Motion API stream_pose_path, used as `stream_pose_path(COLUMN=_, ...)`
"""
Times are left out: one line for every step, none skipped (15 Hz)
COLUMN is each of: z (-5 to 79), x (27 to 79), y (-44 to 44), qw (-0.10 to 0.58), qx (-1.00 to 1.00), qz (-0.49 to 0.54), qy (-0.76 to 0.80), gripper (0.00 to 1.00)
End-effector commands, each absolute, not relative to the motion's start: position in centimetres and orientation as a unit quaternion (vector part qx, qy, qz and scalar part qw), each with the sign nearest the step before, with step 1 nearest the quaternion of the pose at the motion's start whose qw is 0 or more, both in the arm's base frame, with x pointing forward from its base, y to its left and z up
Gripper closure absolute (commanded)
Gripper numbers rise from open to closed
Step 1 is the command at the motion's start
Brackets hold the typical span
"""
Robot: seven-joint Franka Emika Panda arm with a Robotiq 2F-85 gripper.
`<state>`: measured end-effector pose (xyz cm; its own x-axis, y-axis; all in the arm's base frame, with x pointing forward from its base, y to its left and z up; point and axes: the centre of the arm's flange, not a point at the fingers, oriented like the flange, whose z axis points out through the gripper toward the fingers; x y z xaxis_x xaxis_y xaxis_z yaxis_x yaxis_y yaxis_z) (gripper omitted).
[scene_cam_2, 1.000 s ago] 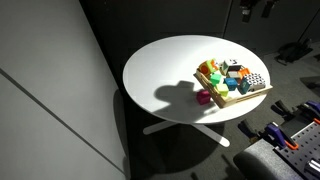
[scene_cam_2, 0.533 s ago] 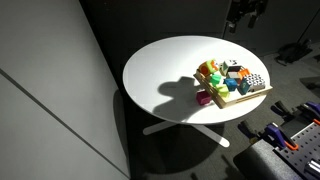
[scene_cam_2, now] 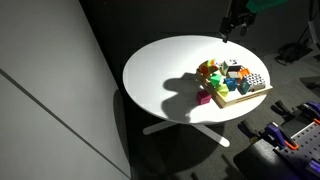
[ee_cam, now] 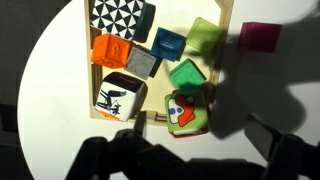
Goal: Remove the plush square from the wooden box
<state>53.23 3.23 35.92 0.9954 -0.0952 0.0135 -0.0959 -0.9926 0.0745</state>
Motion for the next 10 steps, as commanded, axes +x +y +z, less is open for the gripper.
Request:
stream_pose_path(z=35.56, x=53.42, y=3.12, qw=0.041, qx=0.998, qz=0.004, qy=-0.05, gripper=0.0)
stream_pose_path(z=35.3, x=53.6, y=3.04, qw=0.043, qx=0.998, qz=0.003, qy=-0.052, gripper=0.0)
stream_pose_path(z=35.21, x=53.74, y=3.01, qw=0.044, qx=0.998, qz=0.002, qy=-0.053, gripper=0.0)
stream_pose_path(z=35.2, x=53.83, y=3.0, qw=0.044, qx=0.998, qz=0.003, qy=-0.053, gripper=0.0)
stream_pose_path(z=35.23, x=53.86, y=3.0, qw=0.043, qx=0.998, qz=0.003, qy=-0.053, gripper=0.0)
stream_pose_path(z=35.25, x=53.88, y=3.0, qw=0.043, qx=0.998, qz=0.003, qy=-0.053, gripper=0.0)
stream_pose_path(z=35.26, x=53.88, y=3.0, qw=0.043, qx=0.998, qz=0.003, qy=-0.054, gripper=0.0)
stream_pose_path(z=35.26, x=53.89, y=3.0, qw=0.043, qx=0.998, qz=0.003, qy=-0.054, gripper=0.0)
stream_pose_path(z=35.27, x=53.89, y=3.0, qw=0.043, qx=0.998, qz=0.003, qy=-0.054, gripper=0.0)
stream_pose_path(z=35.27, x=53.89, y=3.0, qw=0.043, qx=0.998, qz=0.003, qy=-0.054, gripper=0.0)
